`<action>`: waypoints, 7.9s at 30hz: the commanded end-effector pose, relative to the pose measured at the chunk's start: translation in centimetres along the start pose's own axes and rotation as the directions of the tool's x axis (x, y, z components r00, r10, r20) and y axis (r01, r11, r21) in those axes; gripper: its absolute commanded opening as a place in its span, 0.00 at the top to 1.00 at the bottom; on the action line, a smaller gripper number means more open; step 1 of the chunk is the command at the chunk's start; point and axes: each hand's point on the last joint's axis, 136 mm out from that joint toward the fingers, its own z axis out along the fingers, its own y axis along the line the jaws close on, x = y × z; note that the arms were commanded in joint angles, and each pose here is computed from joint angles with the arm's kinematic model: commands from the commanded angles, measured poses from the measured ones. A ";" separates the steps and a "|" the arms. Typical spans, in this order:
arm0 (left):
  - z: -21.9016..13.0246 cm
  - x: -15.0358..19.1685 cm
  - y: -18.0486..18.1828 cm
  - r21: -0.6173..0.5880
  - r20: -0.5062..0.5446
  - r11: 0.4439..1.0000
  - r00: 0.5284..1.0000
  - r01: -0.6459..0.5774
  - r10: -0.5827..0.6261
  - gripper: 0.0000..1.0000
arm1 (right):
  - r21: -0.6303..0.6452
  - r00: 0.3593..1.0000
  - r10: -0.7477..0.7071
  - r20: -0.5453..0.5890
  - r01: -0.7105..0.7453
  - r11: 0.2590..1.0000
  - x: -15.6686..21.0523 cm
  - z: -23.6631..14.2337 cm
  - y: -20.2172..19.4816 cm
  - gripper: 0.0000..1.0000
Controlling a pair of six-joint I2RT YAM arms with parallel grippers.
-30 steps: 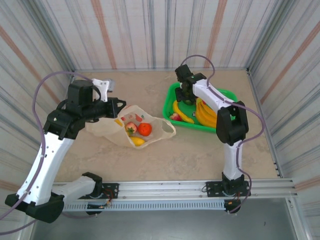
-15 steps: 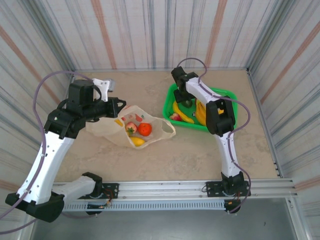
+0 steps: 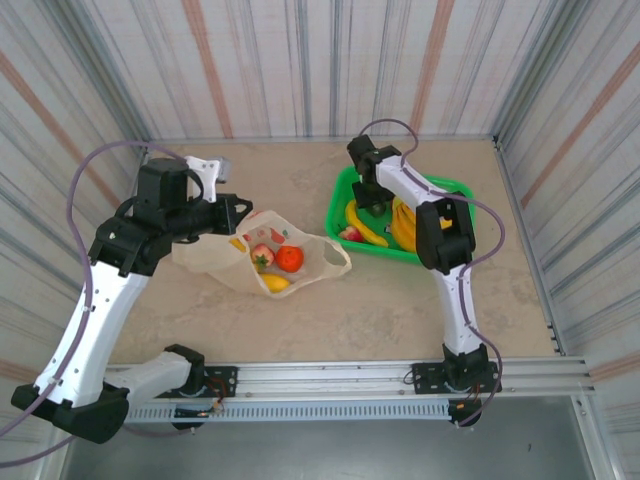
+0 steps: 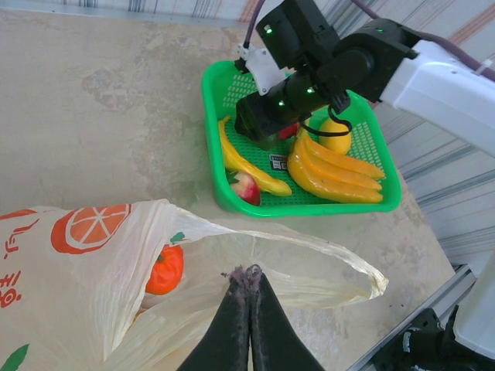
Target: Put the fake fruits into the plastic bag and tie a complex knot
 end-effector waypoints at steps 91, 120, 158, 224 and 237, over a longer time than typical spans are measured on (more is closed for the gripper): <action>-0.4 0.7 -1.2 0.060 0.018 0.998 1.000 -0.016 0.015 1.00 | -0.354 0.768 0.554 0.321 -0.446 0.822 7.0 -19.6 -9.0 0.69; 0.0 1.1 -1.6 0.066 0.005 0.996 0.999 -0.053 0.052 1.00 | 0.253 0.875 0.477 -0.077 -0.446 0.859 9.5 0.9 -17.8 0.24; -1.4 0.4 -2.1 0.063 0.030 0.997 0.998 -0.049 0.048 1.00 | -0.588 0.701 0.200 0.685 0.369 0.720 3.8 -36.4 7.1 0.46; -2.8 -0.2 -1.5 0.015 0.073 0.999 0.996 -0.044 0.043 1.00 | -0.577 0.771 0.077 0.633 0.402 0.711 7.0 -27.5 23.7 0.80; -2.1 0.5 -1.7 0.049 0.044 0.998 0.998 -0.044 0.042 1.00 | -0.523 0.771 0.316 0.553 0.026 0.852 3.6 -27.5 4.3 0.78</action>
